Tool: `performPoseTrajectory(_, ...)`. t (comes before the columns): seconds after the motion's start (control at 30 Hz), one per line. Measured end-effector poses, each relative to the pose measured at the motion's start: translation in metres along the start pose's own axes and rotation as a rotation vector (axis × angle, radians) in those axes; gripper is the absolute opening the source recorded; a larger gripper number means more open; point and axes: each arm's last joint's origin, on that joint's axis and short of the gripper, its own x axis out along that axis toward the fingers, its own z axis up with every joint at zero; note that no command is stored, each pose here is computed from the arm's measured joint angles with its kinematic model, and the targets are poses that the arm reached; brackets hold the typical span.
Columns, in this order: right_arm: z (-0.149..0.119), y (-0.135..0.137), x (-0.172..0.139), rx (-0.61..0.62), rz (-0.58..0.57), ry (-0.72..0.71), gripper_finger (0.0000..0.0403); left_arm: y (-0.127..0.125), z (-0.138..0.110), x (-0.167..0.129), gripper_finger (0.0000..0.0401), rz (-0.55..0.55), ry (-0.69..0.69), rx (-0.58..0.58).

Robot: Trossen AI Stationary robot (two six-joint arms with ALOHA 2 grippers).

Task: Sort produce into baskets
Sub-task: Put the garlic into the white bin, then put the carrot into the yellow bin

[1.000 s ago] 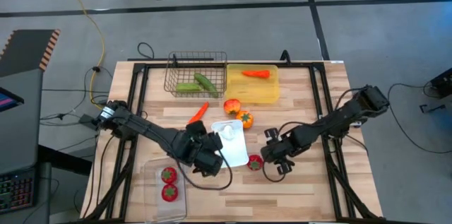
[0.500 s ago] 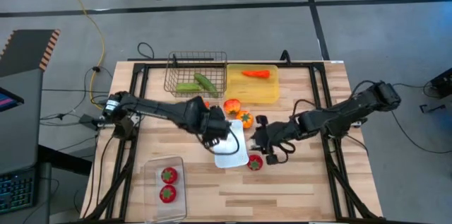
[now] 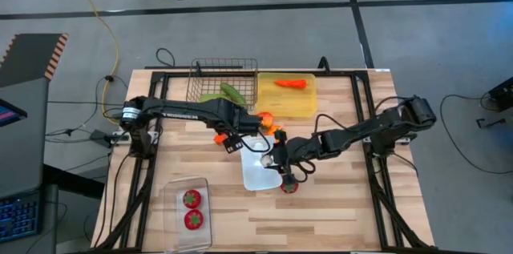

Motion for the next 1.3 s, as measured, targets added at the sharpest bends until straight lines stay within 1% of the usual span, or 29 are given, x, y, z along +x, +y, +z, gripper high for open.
performPoseTrajectory(0.1, -0.003, -0.003, 0.006, 0.005, -0.008, 0.009, 0.0193, 0.0, -0.005, 0.018, 0.0351, 0.011, 0.068, 0.007)
performPoseTrajectory(0.23, -0.004, -0.004, 0.006, 0.007, -0.011, 0.013, 0.0197, 0.0, -0.009, 0.045, 0.0347, 0.009, 0.114, 0.032)
performPoseTrajectory(0.4, -0.001, -0.003, 0.005, 0.007, -0.007, -0.008, 0.0228, 0.001, -0.012, 0.077, 0.0332, -0.024, 0.131, 0.004)
performPoseTrajectory(0.53, -0.002, -0.003, 0.005, 0.008, -0.007, -0.006, 0.0256, 0.003, -0.015, 0.095, 0.032, -0.034, 0.136, -0.017)
performPoseTrajectory(0.63, -0.001, -0.004, 0.005, 0.009, -0.008, -0.012, 0.0261, 0.005, -0.016, 0.103, 0.0315, -0.051, 0.142, -0.032)
performPoseTrajectory(0.77, 0.001, -0.004, 0.003, 0.009, -0.009, -0.021, 0.026, 0.004, -0.014, 0.112, 0.0313, -0.074, 0.103, -0.054)
performPoseTrajectory(0.87, 0.003, -0.005, -0.004, 0.009, -0.009, -0.016, 0.026, 0.003, -0.014, 0.117, 0.0313, -0.11, 0.091, -0.068)
performPoseTrajectory(1.0, 0.009, -0.007, -0.021, 0.008, -0.009, -0.01, 0.026, 0.003, -0.015, 0.123, 0.0313, -0.115, 0.083, -0.073)
performPoseTrajectory(1.2, 0.017, -0.011, -0.058, 0.006, -0.013, 0.011, 0.026, 0.001, -0.024, 0.134, 0.0311, -0.131, 0.121, -0.069)
performPoseTrajectory(1.3, 0.019, -0.013, -0.077, 0.005, -0.013, 0.021, 0.026, 0.0, -0.027, 0.138, 0.0295, -0.131, 0.125, -0.083)
